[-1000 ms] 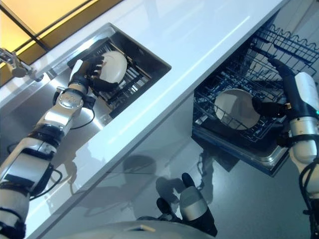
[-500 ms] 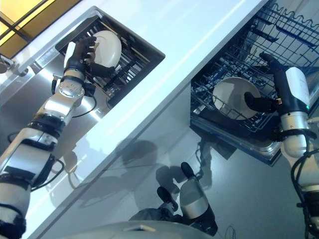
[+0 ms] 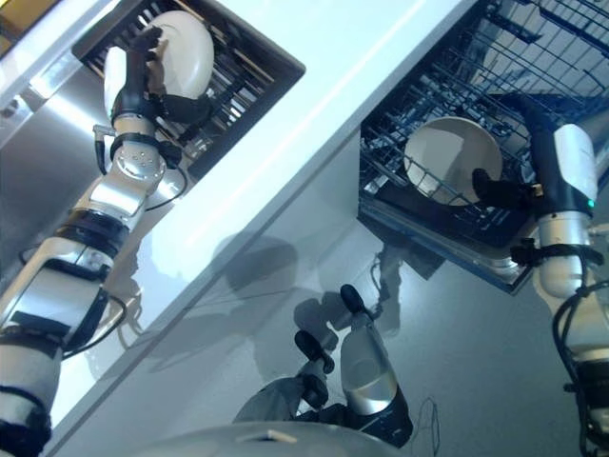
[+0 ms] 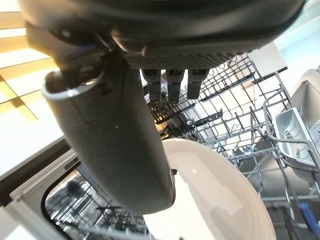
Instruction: Pick up plates and place into dishwasher.
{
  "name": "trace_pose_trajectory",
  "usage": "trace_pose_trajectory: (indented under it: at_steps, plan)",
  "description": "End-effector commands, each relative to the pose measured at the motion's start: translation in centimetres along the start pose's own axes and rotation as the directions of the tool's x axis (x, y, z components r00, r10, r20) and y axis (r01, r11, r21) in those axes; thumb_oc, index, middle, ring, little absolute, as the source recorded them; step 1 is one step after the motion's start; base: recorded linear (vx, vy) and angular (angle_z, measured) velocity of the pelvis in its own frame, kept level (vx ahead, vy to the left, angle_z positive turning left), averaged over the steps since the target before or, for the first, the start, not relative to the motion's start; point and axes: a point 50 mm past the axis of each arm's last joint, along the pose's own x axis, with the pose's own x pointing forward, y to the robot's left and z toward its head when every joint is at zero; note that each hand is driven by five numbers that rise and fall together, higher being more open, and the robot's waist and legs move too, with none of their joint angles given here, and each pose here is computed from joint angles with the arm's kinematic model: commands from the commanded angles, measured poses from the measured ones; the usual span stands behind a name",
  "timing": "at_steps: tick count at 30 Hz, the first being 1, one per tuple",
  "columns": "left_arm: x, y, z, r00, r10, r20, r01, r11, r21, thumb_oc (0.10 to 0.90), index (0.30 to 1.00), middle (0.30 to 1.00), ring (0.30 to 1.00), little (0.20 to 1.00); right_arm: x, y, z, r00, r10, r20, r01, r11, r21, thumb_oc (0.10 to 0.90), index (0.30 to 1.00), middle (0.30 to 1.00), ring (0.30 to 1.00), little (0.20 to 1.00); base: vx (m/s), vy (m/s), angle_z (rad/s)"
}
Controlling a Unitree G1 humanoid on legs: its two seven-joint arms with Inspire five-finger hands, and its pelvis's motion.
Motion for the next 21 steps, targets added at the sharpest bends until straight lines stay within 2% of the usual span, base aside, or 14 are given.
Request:
trace_pose_trajectory:
  at_steps: [1,5,10,13,21]
  plan:
    - [0.9,0.7,-0.6,0.999,0.005,-0.05,-0.005,1.0,-0.008,0.1,0.3,0.3,0.3,0.2,2.5,-4.3,3.7,0.948,-0.247,0.203,0.235,0.969,0.081,0.8,0.9,0.9,0.9,0.9,0.07,0.039,-0.08]
    - [0.7,0.8,-1.4,0.996,-0.012,-0.084,0.006,0.998,-0.066,0.1,0.3,0.3,0.3,0.2,2.1,-4.5,3.6,0.946,-0.251,0.205,0.239,0.967,0.083,0.8,0.9,0.9,0.9,0.9,-0.04,-0.023,-0.01]
    - [0.8,2.0,-2.4,0.992,0.031,-0.119,-0.042,0.995,-0.088,0.1,0.3,0.3,0.3,0.2,2.1,-4.5,3.6,0.945,-0.255,0.202,0.243,0.966,0.083,0.8,0.9,0.9,0.9,0.9,0.02,0.022,0.02]
    - [0.9,2.3,-2.6,0.992,0.044,-0.122,-0.054,0.995,-0.08,0.1,0.3,0.3,0.3,0.2,2.0,-4.4,3.6,0.945,-0.255,0.206,0.243,0.967,0.082,0.8,0.9,0.9,0.9,0.9,-0.03,-0.015,-0.01]
    - [1.5,5.5,-3.1,0.994,0.086,-0.063,-0.087,0.996,-0.006,0.1,0.3,0.3,0.3,0.2,0.8,-5.0,3.0,0.954,-0.221,0.203,0.213,0.975,0.06,0.8,0.9,0.9,0.9,0.9,0.04,0.013,-0.01]
